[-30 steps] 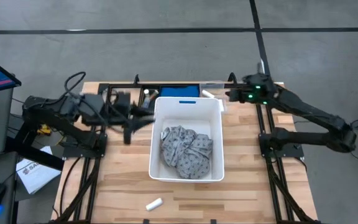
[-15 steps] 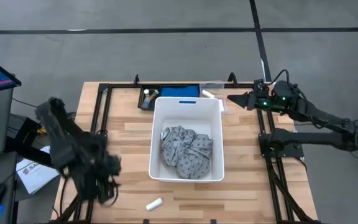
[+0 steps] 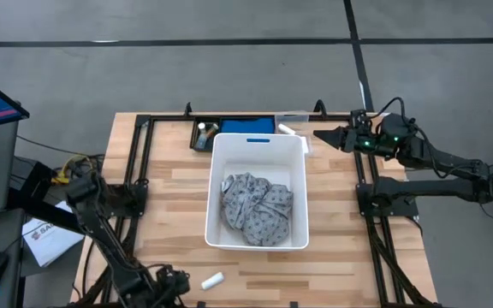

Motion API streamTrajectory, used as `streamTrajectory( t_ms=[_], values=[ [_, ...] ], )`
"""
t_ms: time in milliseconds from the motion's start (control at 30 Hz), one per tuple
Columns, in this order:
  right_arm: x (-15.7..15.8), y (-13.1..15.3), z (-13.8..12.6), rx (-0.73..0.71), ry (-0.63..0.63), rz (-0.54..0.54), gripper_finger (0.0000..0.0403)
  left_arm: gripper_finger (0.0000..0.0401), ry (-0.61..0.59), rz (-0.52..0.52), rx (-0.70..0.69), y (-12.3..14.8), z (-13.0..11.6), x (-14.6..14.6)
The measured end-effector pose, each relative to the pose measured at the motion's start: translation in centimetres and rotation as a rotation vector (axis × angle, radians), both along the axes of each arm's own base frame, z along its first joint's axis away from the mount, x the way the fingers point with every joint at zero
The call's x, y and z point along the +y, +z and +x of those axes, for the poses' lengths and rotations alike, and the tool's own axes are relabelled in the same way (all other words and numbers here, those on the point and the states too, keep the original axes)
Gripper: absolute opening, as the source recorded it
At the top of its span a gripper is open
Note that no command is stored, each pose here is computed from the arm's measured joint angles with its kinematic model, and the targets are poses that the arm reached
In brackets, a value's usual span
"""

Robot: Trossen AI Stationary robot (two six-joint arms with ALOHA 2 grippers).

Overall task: Pick & place medical supplies in basket/bin
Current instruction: Put the white bandage into the transparent bin

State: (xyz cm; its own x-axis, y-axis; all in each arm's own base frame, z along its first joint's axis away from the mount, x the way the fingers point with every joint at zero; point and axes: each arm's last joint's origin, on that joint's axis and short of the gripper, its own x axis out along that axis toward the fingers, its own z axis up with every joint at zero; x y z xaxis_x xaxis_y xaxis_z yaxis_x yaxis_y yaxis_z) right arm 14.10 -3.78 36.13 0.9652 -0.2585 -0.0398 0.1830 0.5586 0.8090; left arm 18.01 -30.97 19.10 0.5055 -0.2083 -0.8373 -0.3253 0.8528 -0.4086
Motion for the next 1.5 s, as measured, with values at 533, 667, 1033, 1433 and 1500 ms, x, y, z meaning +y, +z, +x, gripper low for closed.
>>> streamTrajectory(
  t_ms=[533,667,1033,1433,1500],
  values=[
    [0.1,1.3,-0.3,-0.032,0.015,-0.041,0.0158,0.0237,0.059,0.241,-0.102,-3.4,4.5,2.6],
    [0.1,1.3,-0.3,-0.032,0.019,-0.044,0.0158,0.0237,0.062,0.203,-0.12,-4.1,4.5,2.7],
    [0.2,1.3,-0.3,-0.034,0.026,-0.036,0.0158,0.019,0.065,0.145,-0.085,-6.3,3.6,3.5],
    [0.2,1.3,-0.3,-0.035,0.026,-0.036,0.0153,0.0061,0.065,0.088,-0.043,-6.9,3.5,4.0],
    [0.2,1.3,-0.3,-0.035,0.026,-0.037,0.0149,0.0037,0.062,0.076,-0.038,-6.9,3.6,3.9]
  ],
)
